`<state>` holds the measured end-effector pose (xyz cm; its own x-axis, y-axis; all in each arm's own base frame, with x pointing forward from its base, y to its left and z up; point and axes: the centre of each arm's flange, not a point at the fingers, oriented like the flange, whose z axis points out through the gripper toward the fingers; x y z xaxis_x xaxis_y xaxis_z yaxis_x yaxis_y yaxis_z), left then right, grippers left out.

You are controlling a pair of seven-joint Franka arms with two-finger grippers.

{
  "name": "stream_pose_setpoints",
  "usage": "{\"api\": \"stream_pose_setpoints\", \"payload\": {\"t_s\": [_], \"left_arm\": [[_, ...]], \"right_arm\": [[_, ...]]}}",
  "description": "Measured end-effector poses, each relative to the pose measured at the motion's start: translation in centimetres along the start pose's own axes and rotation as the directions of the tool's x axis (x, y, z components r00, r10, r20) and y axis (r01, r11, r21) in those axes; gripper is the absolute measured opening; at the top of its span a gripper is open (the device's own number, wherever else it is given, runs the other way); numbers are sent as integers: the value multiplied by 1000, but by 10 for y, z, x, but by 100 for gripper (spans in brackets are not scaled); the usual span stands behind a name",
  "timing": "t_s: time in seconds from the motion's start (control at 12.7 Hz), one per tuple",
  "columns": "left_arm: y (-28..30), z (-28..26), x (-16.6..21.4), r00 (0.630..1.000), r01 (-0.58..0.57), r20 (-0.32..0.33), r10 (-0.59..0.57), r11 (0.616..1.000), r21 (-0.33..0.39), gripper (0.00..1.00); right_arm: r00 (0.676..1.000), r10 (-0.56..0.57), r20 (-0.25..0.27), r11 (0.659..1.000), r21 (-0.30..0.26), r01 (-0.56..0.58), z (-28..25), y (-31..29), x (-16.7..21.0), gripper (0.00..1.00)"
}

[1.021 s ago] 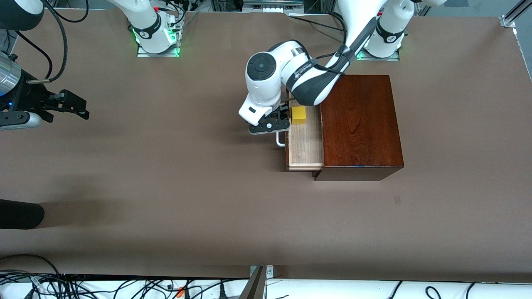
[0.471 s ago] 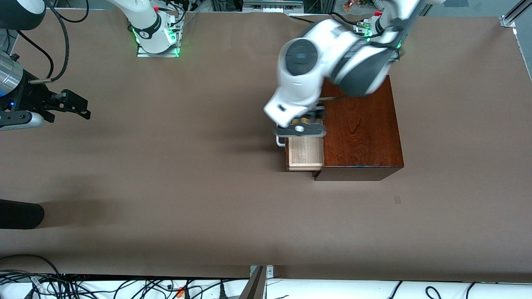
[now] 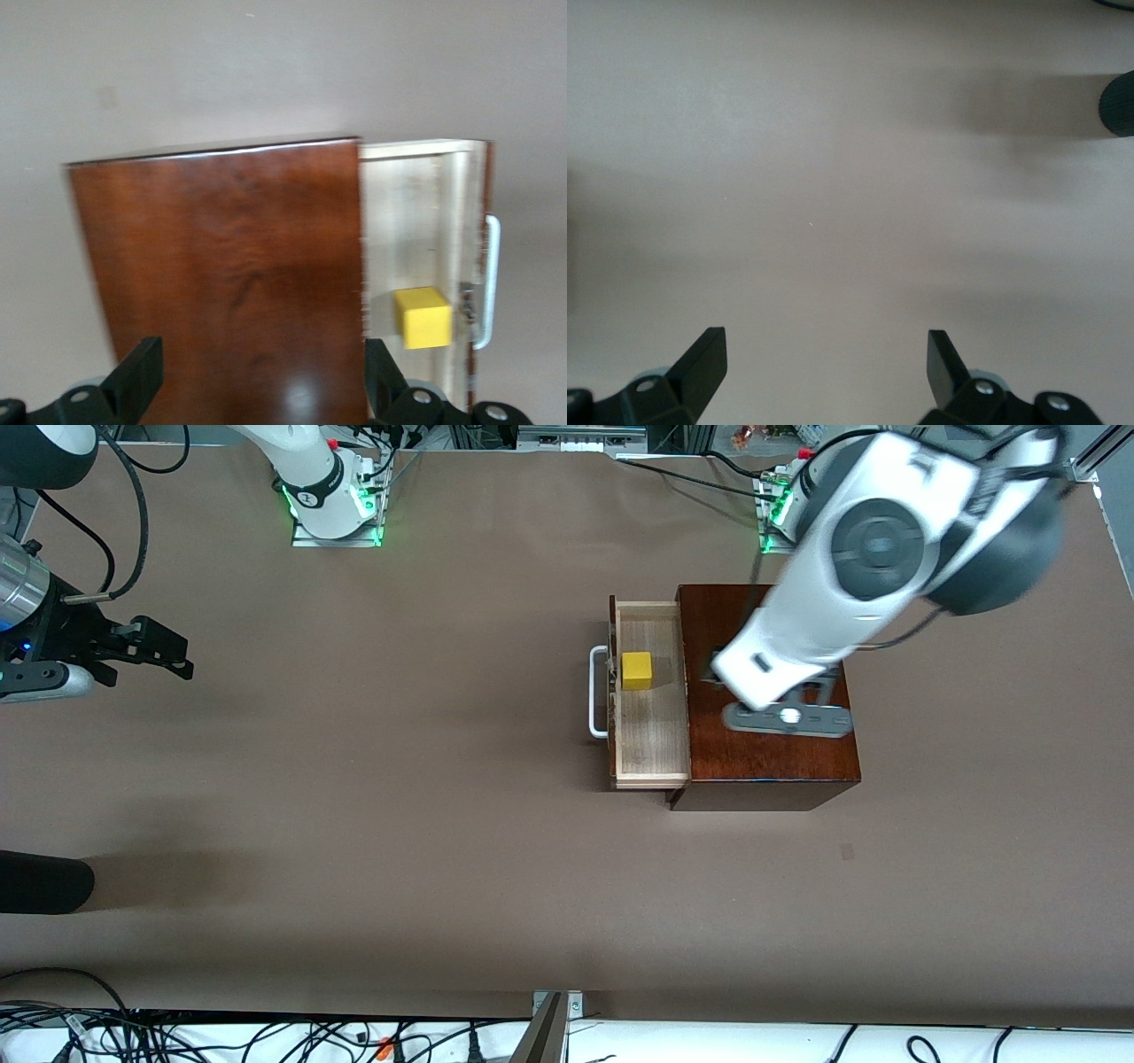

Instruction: Open drawer, take yellow block, close drawer

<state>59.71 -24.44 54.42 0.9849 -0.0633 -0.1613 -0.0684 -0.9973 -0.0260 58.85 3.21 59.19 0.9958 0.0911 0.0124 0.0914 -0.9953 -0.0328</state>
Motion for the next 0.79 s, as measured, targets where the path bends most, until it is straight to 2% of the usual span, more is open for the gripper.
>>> {"api": "stream_pose_setpoints", "payload": {"t_s": [0.24, 0.55, 0.79], "left_arm": [[-70, -28, -6, 1000, 8, 5, -8, 1000, 0, 100], [-157, -51, -17, 999, 37, -24, -37, 999, -20, 100], [-207, -53, -39, 987, 104, -118, -108, 994, -43, 100]], "right_arm": [[1000, -2, 0, 1000, 1, 2, 0, -1, 0, 100], [1000, -27, -13, 1000, -3, 27, 7, -17, 7, 100], [995, -101, -7, 995, 1, 101, 18, -63, 11, 100]]}}
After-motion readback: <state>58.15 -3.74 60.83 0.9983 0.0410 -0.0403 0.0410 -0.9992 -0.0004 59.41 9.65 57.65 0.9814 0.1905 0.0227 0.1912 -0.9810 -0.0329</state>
